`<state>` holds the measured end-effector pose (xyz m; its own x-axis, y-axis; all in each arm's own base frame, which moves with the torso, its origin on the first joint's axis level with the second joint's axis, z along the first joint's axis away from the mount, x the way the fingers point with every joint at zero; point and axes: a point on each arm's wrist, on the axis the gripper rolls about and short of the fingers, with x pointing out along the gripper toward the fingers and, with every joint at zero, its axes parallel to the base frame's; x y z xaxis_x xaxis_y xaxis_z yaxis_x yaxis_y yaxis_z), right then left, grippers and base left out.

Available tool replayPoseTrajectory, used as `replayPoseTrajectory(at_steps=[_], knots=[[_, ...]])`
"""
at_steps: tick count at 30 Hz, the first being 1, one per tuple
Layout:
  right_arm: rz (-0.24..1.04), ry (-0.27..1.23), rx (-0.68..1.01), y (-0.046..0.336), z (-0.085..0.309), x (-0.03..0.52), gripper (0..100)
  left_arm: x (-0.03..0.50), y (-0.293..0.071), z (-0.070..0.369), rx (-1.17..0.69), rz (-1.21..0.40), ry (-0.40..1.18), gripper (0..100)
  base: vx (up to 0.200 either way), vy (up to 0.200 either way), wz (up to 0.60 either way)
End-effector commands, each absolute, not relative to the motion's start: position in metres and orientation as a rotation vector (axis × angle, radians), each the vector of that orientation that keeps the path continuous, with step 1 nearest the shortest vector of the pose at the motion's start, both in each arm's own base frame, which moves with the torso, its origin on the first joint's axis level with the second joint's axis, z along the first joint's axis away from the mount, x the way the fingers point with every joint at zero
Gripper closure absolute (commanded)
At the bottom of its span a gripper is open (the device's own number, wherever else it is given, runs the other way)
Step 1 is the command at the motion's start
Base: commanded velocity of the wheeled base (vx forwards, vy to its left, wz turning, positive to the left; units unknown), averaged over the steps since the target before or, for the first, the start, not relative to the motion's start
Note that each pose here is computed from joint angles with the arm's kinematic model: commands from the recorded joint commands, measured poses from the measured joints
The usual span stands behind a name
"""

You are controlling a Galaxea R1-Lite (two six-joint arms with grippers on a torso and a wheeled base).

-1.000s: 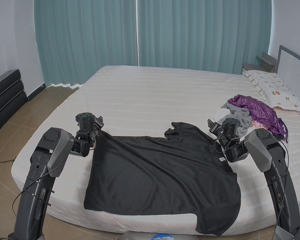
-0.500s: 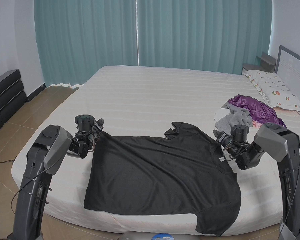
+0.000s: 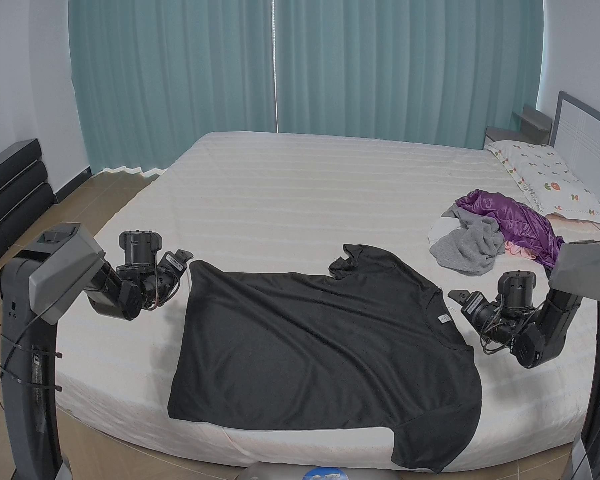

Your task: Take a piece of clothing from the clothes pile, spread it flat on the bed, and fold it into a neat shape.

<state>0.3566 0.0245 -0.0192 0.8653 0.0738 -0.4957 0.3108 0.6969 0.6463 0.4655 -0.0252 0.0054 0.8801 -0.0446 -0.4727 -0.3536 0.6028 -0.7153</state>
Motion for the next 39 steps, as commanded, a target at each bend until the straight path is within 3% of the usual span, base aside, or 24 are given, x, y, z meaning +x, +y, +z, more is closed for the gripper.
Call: replayPoseTrajectory(at_steps=[1,3,9,24,33,39], knots=[[-0.156,0.518,0.894,0.015,-0.004,0.336,0,0.432,-0.022,0.043,-0.945,0.151,0.493,0,0.0,0.0,0.0],[-0.137,0.564,0.984,0.013,-0.005,0.327,0,0.41,-0.022,0.041,-0.963,0.157,0.56,0,0.0,0.0,0.0],[-0.126,0.598,1.051,0.012,-0.012,0.316,0,0.374,-0.023,0.037,-0.964,0.184,0.631,0,0.0,0.0,0.0],[-0.099,0.623,1.06,0.013,-0.022,0.296,0,0.334,-0.03,0.01,-0.948,0.17,0.698,0,0.0,0.0,0.0],[-0.096,0.615,1.061,0.012,-0.022,0.295,0,0.328,-0.032,0.007,-0.943,0.169,0.722,0,-0.2,0.0,0.0],[-0.095,0.616,1.061,0.013,-0.022,0.295,0,0.316,-0.041,-0.001,-0.853,0.135,0.78,0,0.0,0.0,0.0]])
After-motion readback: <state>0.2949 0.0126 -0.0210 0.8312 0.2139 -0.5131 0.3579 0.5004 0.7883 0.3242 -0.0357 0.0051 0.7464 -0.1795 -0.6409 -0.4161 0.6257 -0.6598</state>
